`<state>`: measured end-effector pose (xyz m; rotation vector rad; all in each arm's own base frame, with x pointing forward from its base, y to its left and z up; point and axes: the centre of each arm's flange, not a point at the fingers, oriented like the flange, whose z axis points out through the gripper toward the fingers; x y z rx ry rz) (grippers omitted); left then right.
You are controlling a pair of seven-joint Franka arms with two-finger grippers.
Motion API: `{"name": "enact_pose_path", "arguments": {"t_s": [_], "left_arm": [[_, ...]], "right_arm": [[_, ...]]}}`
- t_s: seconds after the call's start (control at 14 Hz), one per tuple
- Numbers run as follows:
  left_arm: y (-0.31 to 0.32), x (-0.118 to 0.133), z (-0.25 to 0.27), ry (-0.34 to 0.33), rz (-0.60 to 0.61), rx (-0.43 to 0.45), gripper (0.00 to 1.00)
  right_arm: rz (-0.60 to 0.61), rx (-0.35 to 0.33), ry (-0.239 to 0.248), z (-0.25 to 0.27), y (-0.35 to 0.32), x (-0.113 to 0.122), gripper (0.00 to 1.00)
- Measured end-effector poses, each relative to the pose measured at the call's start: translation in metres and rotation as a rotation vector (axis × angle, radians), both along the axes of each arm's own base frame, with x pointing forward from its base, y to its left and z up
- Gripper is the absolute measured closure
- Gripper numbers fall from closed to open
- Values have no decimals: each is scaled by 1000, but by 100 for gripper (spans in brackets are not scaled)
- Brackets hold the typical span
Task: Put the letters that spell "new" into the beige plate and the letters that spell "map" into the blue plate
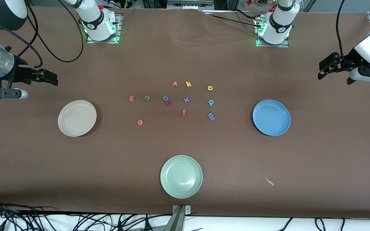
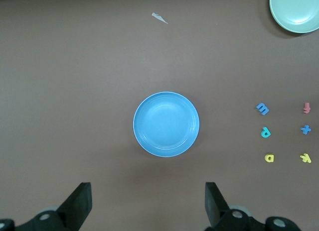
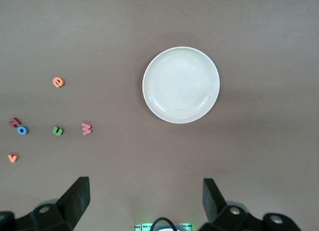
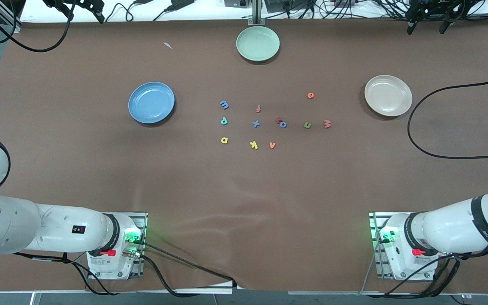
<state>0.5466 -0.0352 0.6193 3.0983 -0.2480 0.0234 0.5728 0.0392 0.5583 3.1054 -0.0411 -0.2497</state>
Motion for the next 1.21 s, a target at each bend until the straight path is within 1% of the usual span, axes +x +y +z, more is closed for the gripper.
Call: {"name": "enact_pose_path", "arguments": {"t_s": [0.43,1.21], "left_arm": [[0,0,0,0,0,0,0],[0,0,0,0,0,0,0]], "right_arm": [[-28,-1,4,-3,-16,2,0],[-26,1,7,-4,-15,3,0]]}}
